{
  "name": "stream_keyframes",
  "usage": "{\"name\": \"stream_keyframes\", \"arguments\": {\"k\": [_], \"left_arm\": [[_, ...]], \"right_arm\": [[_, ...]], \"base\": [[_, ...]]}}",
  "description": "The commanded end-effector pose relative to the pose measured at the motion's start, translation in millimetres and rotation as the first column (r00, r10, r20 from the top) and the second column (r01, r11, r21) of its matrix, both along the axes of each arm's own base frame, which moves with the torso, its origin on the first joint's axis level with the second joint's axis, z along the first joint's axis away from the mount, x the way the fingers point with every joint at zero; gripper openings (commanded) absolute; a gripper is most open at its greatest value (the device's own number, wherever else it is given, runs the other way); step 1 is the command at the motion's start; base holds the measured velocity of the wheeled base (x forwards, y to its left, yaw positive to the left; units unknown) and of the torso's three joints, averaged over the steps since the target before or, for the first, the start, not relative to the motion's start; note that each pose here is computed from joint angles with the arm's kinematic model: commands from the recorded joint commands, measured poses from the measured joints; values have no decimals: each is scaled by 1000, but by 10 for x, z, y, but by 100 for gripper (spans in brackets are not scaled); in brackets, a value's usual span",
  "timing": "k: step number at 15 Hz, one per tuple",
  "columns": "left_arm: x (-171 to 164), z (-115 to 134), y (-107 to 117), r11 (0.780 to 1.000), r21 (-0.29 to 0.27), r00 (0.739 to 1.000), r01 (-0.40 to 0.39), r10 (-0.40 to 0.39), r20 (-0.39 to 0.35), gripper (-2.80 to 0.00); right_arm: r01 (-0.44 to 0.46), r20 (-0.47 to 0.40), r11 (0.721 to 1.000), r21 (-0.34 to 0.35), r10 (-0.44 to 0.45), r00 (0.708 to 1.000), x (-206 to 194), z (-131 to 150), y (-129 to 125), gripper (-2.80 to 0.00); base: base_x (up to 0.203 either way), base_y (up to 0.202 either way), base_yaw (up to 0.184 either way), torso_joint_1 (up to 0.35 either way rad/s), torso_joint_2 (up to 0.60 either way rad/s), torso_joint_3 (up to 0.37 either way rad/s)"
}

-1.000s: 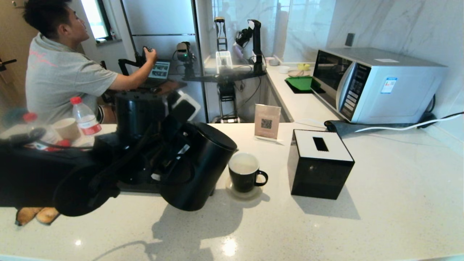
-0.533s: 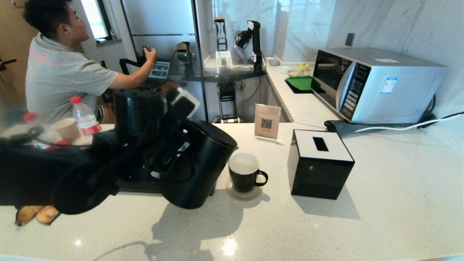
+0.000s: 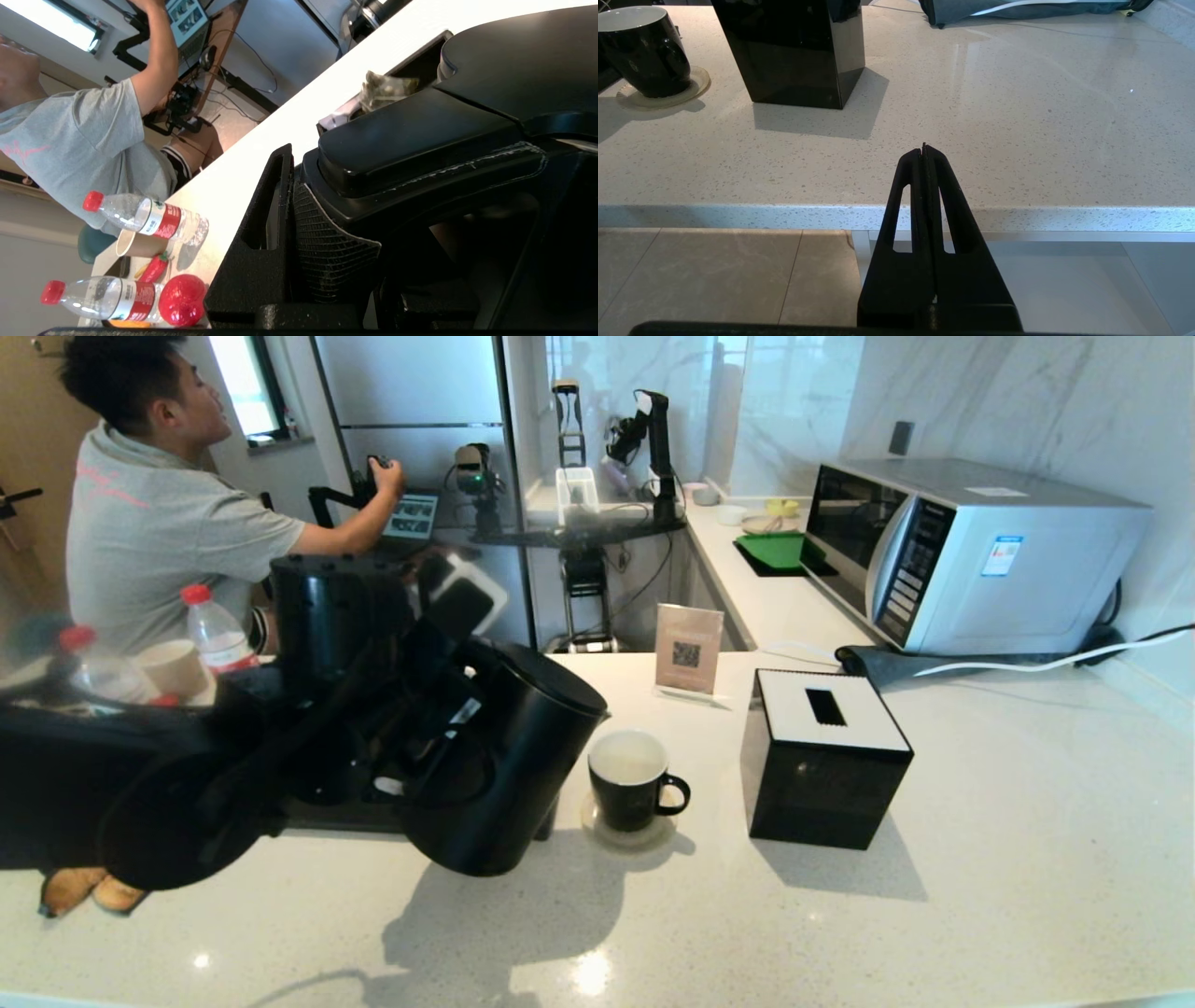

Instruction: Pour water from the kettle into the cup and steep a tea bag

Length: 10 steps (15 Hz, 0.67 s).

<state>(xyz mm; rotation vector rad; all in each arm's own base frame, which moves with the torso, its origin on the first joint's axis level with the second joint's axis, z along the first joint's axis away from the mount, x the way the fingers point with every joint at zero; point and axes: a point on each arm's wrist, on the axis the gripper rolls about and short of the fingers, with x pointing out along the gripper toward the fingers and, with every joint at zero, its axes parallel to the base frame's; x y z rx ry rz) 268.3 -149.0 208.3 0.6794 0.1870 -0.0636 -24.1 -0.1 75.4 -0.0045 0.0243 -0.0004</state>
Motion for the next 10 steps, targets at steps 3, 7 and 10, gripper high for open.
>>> {"name": "stream_keyframes", "arguments": {"k": [3,7,10], "left_arm": [[-46,29,17,1000,13,1000,2,-2,-11,-280],[-43,20,0,999,48,1000,13,-12,-15,-280],[-37,7,-3,997,74,1000,18,-16,-26,-280]], "right_arm": [[0,-2,1000,0,0,1000,2,-2,0,-280],[0,0,1000,0,0,1000,1,2,0,-280],[0,0,1000,0,0,1000,1,2,0,-280]], "base": [[0,0,0,0,0,0],[0,0,0,0,0,0],[0,0,0,0,0,0]]}}
